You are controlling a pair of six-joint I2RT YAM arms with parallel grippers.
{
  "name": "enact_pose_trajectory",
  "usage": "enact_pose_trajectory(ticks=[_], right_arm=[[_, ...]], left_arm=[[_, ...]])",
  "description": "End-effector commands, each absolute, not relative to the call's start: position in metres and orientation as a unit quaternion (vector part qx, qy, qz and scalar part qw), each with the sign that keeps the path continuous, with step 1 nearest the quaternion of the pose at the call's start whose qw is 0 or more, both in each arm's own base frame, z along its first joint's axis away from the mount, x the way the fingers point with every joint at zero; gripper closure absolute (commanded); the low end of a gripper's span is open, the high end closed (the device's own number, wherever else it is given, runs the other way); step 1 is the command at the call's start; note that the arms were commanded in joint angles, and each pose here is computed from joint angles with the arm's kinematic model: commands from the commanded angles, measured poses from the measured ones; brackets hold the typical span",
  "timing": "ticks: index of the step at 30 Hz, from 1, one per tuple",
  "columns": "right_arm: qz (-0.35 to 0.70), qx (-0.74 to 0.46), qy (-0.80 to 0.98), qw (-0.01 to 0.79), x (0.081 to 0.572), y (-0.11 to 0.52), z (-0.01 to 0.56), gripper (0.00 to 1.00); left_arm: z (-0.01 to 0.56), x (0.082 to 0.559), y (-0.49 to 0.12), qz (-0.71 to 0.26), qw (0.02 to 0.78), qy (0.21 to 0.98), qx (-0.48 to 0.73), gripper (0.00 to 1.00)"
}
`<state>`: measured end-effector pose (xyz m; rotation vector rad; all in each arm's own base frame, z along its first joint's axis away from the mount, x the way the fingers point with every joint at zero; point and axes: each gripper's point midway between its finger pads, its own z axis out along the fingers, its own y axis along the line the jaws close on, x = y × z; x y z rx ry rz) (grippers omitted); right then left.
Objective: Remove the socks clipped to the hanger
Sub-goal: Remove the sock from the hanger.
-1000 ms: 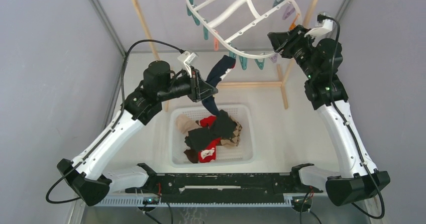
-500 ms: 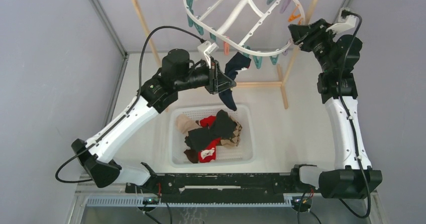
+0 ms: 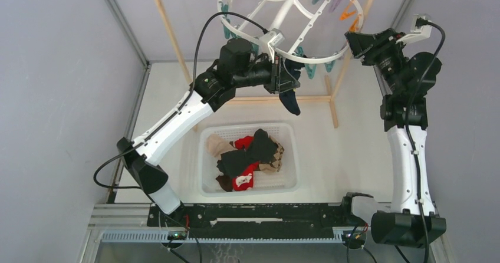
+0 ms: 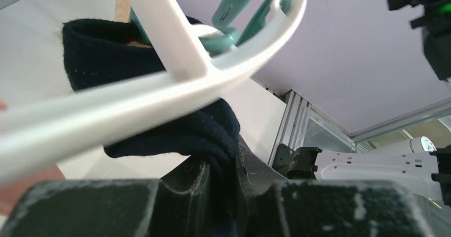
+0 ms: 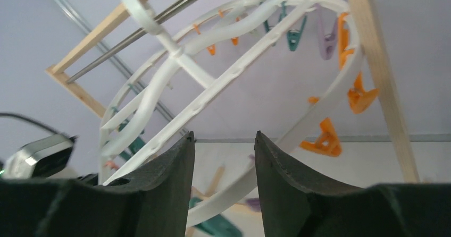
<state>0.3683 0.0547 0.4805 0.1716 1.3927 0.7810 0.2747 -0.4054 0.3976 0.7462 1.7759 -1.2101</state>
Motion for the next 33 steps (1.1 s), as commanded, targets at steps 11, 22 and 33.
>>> enact_pose_trajectory(ticks=[11,22,33], right_arm=[[0.439,-0.076,0.633,0.633,0.271,0.153,0.479,0.48],[0.452,-0.121,0.657,0.591,0.261,0.218,0.453,0.48],[0.41,-0.09,0.672,0.611,0.287,0.22,0.441,0.48]], left_arm=[[0.403,0.266,-0.397,-0.476,0.431,0.703,0.306,0.82],[0.382,0.251,-0.376,-0.468,0.433,0.712,0.295,0.82],[0.372,0.238,-0.346,-0.459,0.444,0.715,0.284,0.82]])
